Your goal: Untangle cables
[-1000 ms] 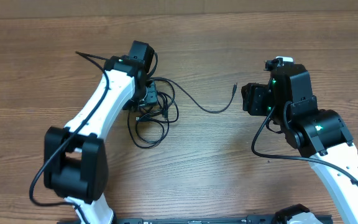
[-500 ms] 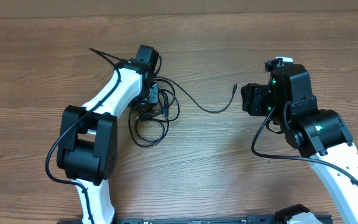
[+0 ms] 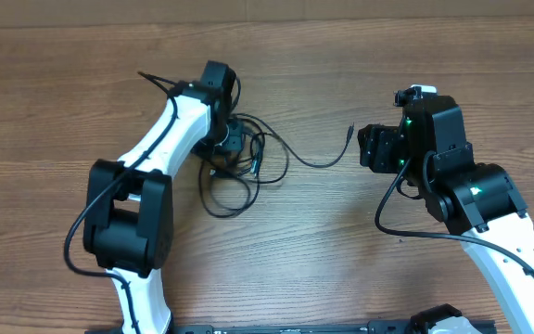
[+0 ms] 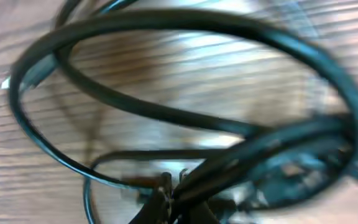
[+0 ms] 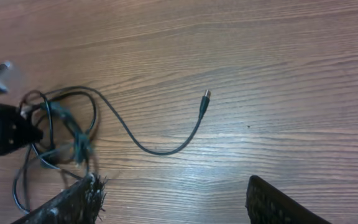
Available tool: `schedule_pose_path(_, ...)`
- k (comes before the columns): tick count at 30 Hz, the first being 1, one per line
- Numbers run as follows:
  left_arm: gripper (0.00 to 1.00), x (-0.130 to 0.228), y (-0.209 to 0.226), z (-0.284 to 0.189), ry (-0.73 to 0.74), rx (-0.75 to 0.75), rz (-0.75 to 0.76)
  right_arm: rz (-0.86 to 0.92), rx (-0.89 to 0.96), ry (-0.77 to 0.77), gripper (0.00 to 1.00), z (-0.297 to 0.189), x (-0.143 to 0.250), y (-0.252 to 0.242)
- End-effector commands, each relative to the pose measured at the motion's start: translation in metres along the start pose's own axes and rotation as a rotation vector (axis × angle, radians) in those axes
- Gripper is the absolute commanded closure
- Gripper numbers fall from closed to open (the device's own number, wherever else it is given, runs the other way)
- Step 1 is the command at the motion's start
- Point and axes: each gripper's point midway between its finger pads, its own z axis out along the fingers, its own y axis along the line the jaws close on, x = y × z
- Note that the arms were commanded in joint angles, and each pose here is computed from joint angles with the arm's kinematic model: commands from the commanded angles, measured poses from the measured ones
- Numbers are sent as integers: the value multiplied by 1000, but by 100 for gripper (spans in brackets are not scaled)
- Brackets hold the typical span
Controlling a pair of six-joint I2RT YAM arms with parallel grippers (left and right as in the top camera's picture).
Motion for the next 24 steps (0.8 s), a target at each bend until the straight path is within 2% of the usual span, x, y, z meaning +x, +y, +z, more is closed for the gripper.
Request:
schedule_pose_path(1,96,-25,-66,-106,-166,330,98,-4,-75,5,27,-5,-3,13)
schedule_pose_path(4,96,-20,-93,-152,-211,473,144,-42,-189,43,27,-2,3,34)
schedule_pose_path(10,96,4,-124,-183,-231,531,228,-124,-418,77,23,4,4,75)
schedule_pose_path(17,96,38,-177,-201,-192,683,370,-130,-421,53,22,34,-8,80)
schedule_pose_path(24,96,51,-187,-236,-248,741,425,-111,-257,171,22,84,16,53)
